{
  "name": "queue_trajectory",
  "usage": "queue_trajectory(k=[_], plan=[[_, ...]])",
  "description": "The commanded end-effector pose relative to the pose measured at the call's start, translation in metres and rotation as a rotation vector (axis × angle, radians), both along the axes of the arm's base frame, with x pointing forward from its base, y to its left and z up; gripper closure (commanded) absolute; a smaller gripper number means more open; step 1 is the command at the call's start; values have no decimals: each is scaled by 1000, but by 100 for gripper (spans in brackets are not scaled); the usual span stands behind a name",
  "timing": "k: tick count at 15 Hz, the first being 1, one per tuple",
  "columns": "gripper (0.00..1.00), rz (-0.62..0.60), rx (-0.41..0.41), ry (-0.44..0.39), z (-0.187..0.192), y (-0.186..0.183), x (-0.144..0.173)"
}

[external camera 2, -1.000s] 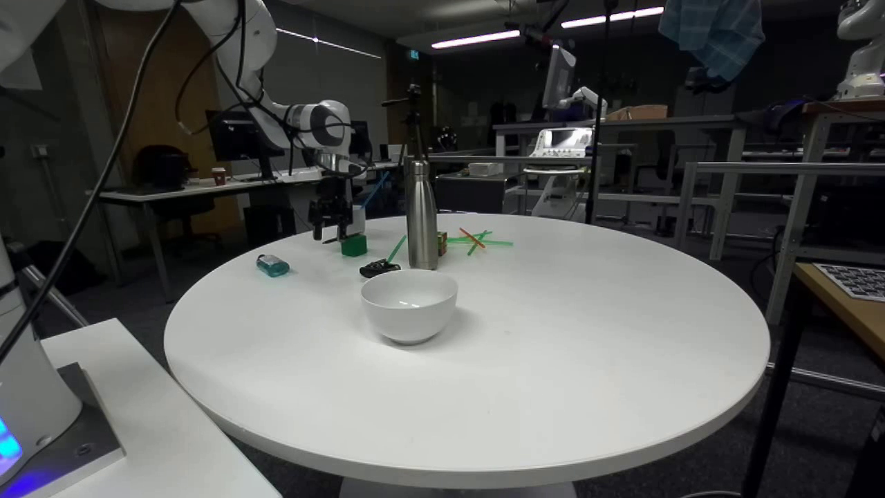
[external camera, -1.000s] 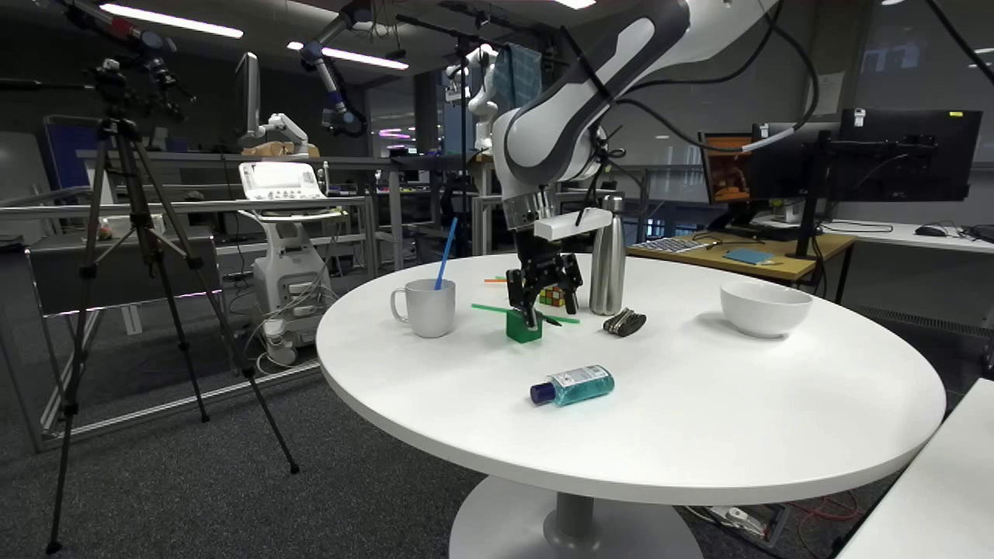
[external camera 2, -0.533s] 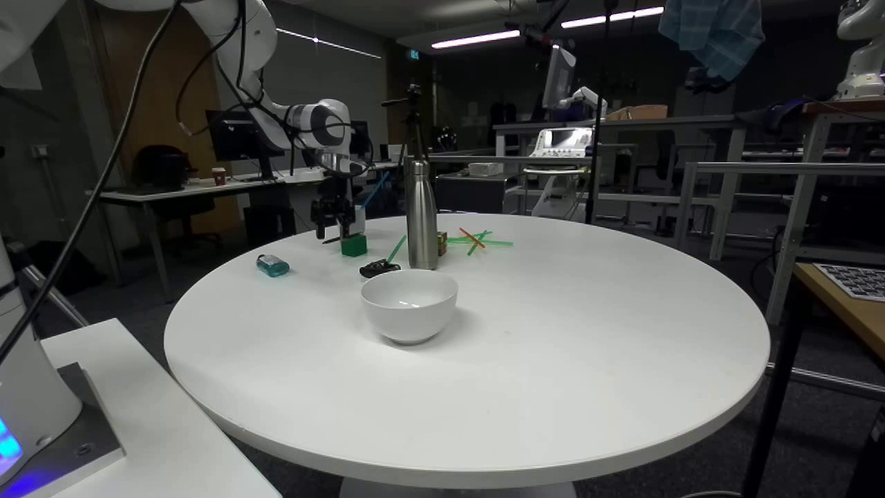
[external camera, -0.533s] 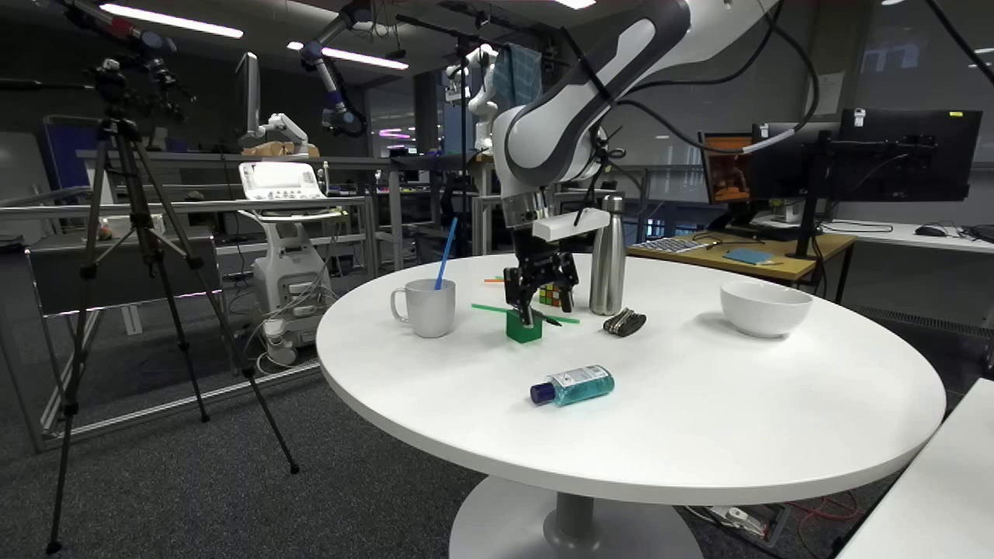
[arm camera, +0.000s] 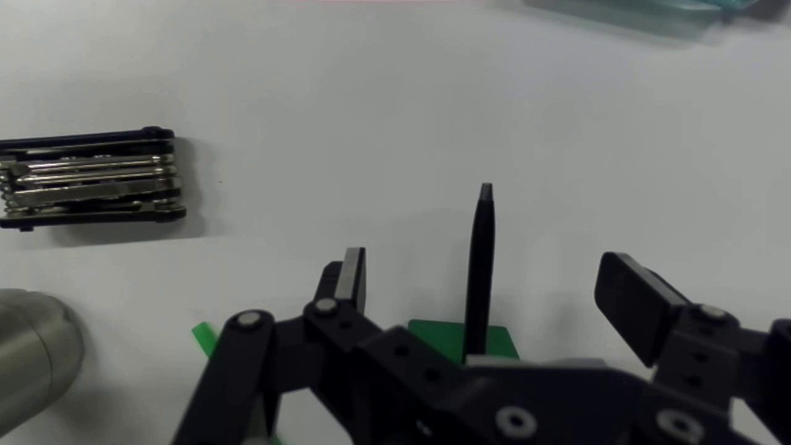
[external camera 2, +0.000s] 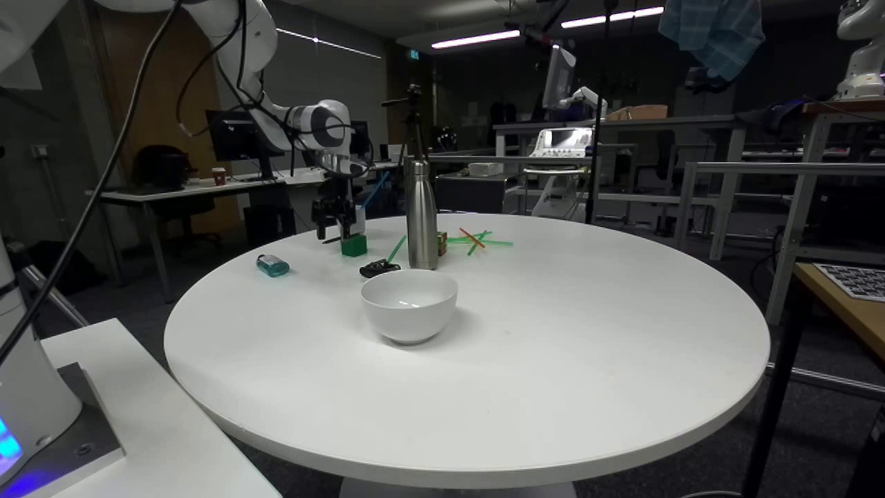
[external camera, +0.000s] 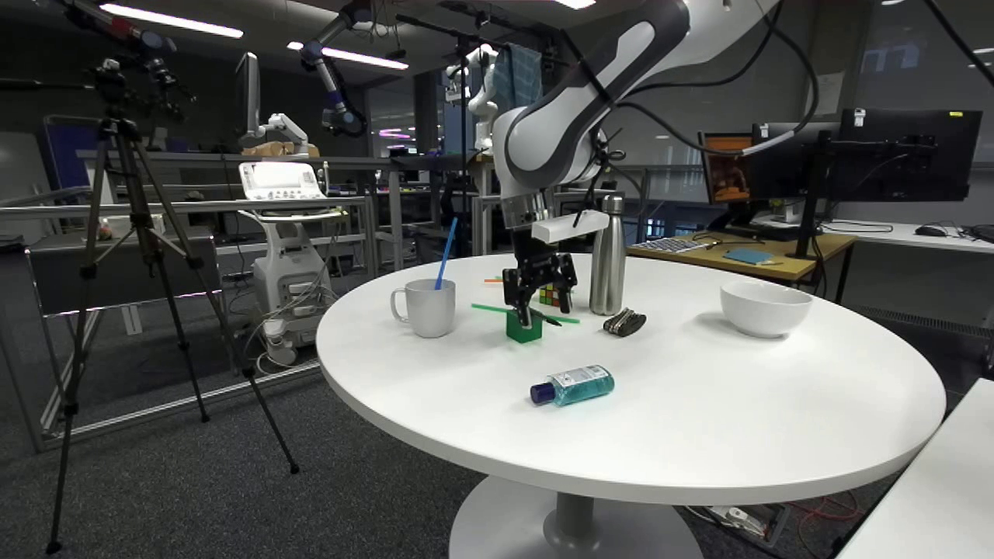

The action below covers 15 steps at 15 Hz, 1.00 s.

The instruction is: Pick the pen on the block and put it on the table

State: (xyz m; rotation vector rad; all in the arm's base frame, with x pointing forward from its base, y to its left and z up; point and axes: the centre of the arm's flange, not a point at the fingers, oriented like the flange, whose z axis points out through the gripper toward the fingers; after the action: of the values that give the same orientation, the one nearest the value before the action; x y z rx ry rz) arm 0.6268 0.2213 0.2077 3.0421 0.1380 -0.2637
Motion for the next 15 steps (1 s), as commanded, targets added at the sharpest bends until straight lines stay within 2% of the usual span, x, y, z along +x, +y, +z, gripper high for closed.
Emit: queue_trajectory(k=[1, 6, 7, 9, 15], plan=[[0, 19, -8, -22, -1, 1, 10], [1, 16, -6, -15, -4, 0, 12], [6, 16, -7, -15, -4, 0, 12], [29, 15, -7, -15, -5, -1, 12], [75, 15, -9, -12, -5, -1, 12]])
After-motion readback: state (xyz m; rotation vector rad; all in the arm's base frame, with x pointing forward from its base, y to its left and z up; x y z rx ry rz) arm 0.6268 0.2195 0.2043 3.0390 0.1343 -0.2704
